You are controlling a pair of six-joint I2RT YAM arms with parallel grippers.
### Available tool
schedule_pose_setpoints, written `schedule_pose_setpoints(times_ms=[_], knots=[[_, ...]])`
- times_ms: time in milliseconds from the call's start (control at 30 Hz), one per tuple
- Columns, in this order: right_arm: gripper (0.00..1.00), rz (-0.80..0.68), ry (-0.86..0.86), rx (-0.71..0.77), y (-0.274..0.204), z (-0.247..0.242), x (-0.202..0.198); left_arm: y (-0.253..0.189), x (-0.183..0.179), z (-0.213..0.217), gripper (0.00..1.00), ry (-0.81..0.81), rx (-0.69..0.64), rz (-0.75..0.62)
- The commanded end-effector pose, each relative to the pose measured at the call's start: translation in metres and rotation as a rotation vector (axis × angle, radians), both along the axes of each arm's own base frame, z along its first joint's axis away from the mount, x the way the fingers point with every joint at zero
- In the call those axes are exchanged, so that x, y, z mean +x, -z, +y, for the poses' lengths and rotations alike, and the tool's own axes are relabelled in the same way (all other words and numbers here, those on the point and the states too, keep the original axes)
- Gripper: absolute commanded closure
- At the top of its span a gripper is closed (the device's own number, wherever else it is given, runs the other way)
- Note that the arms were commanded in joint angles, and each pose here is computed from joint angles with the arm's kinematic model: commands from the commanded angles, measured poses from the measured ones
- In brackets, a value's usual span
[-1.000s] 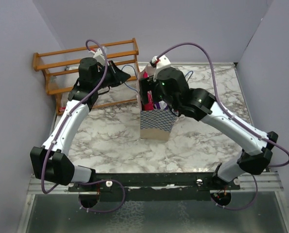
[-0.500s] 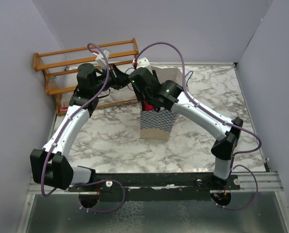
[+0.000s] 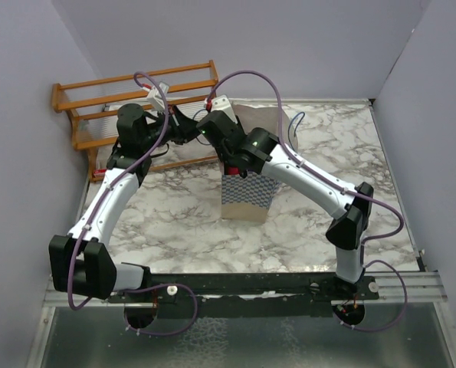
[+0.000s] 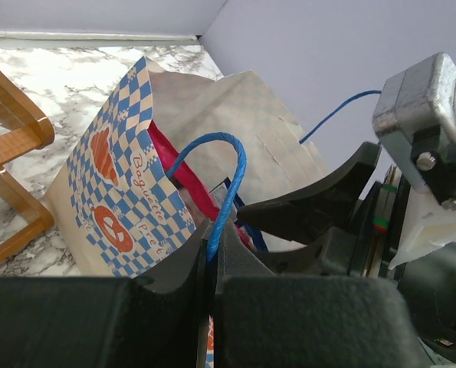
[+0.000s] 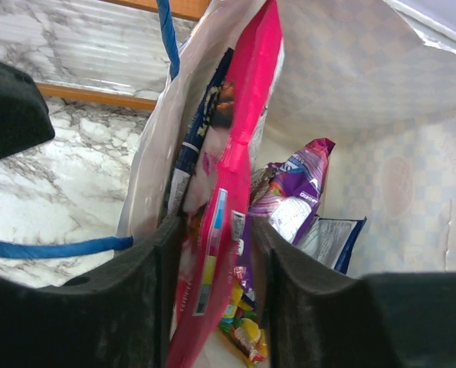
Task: Take the snacks out of the paper bag
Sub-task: Take out the snack from the paper bag.
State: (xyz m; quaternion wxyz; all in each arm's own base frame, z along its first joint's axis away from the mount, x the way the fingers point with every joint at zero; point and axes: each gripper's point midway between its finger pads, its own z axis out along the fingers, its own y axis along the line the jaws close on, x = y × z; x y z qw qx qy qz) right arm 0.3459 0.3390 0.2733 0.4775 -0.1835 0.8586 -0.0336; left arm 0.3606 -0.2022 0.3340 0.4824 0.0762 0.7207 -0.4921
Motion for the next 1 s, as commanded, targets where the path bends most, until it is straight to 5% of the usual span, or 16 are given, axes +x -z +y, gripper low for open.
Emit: schedule_pose_setpoints(times_ms=[0, 133, 300, 600, 967], knots=[[0.65, -0.02, 0.041, -0.023, -0.001, -0.001, 0.005, -0.012, -0.012, -0.001, 1.0, 0.041, 0.002, -0.067], [0.67, -0.038, 0.059, -0.017, -0.008, -0.002, 0.008, -0.006, -0.014, 0.001, 1.0, 0.033, 0.02, -0.061], [0.98, -0.071, 0.053, 0.014, -0.031, -0.003, 0.008, -0.01, -0.016, 0.001, 1.0, 0.038, 0.026, -0.082], [0.99, -0.207, 0.012, 0.144, -0.116, -0.02, -0.002, -0.013, -0.019, -0.002, 1.0, 0.065, 0.013, -0.1], [0.99, -0.575, -0.012, 0.365, -0.272, -0.084, -0.031, -0.009, -0.017, 0.0, 1.0, 0.051, 0.028, -0.109]])
